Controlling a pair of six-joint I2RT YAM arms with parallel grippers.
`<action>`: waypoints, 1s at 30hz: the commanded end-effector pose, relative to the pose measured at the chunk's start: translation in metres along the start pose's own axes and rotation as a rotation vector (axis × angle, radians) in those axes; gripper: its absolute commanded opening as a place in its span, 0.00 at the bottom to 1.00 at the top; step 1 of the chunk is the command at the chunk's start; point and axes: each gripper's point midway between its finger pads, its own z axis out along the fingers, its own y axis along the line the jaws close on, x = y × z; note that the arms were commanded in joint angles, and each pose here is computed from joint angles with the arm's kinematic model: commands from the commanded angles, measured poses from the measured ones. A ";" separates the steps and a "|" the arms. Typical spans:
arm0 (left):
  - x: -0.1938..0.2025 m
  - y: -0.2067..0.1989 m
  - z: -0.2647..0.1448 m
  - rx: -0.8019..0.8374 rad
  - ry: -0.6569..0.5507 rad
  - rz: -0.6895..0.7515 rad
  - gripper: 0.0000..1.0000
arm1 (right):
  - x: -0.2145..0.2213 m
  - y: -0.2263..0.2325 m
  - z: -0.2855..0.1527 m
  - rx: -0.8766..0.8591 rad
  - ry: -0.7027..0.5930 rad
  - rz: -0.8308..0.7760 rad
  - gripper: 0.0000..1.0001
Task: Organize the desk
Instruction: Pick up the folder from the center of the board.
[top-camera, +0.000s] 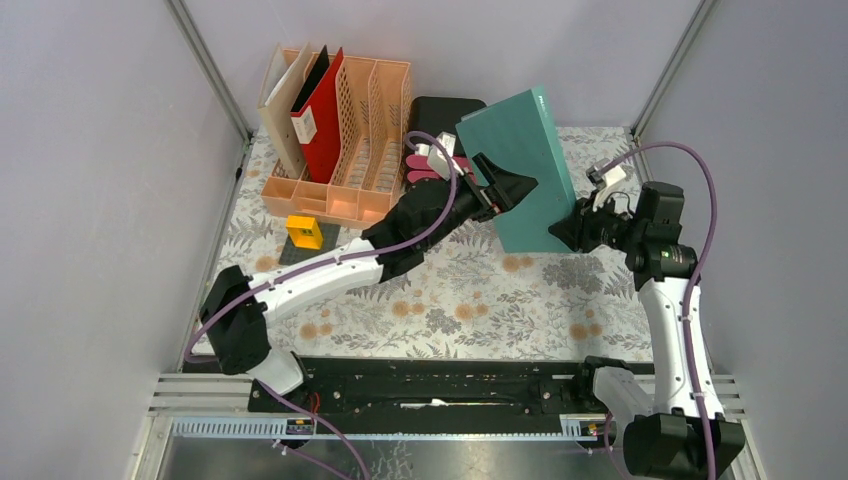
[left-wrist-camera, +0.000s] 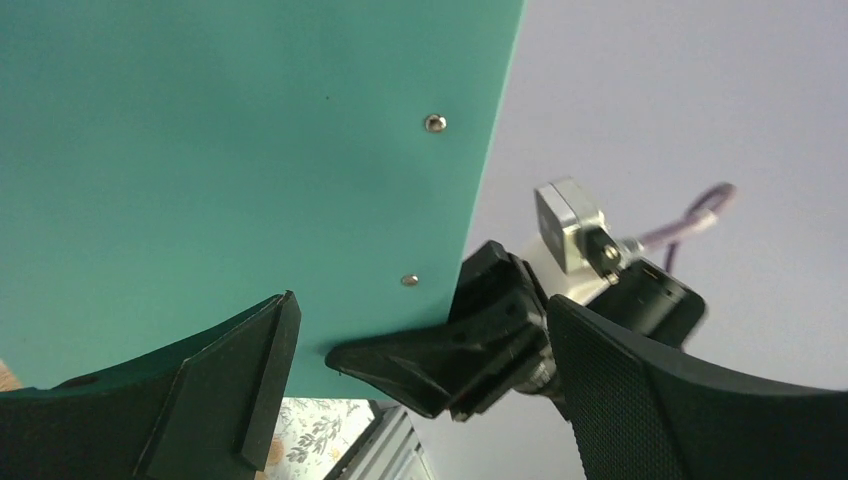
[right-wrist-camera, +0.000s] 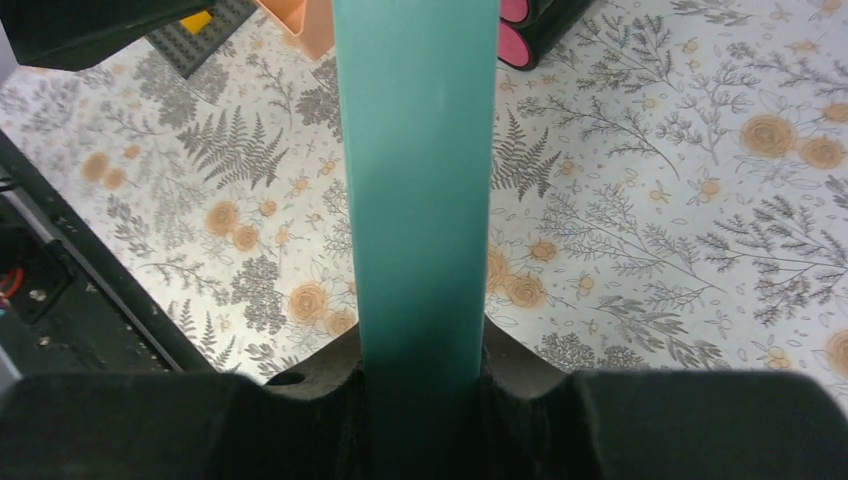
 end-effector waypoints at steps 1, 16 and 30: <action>-0.020 0.001 0.006 -0.111 -0.099 0.022 0.99 | -0.022 -0.006 -0.001 0.096 -0.050 -0.171 0.00; -0.046 0.005 0.022 -0.282 -0.234 0.080 0.99 | -0.020 0.008 0.015 0.150 -0.007 -0.337 0.00; -0.055 0.035 0.033 -0.481 -0.278 0.140 0.99 | -0.044 0.000 0.010 0.335 0.030 -0.607 0.00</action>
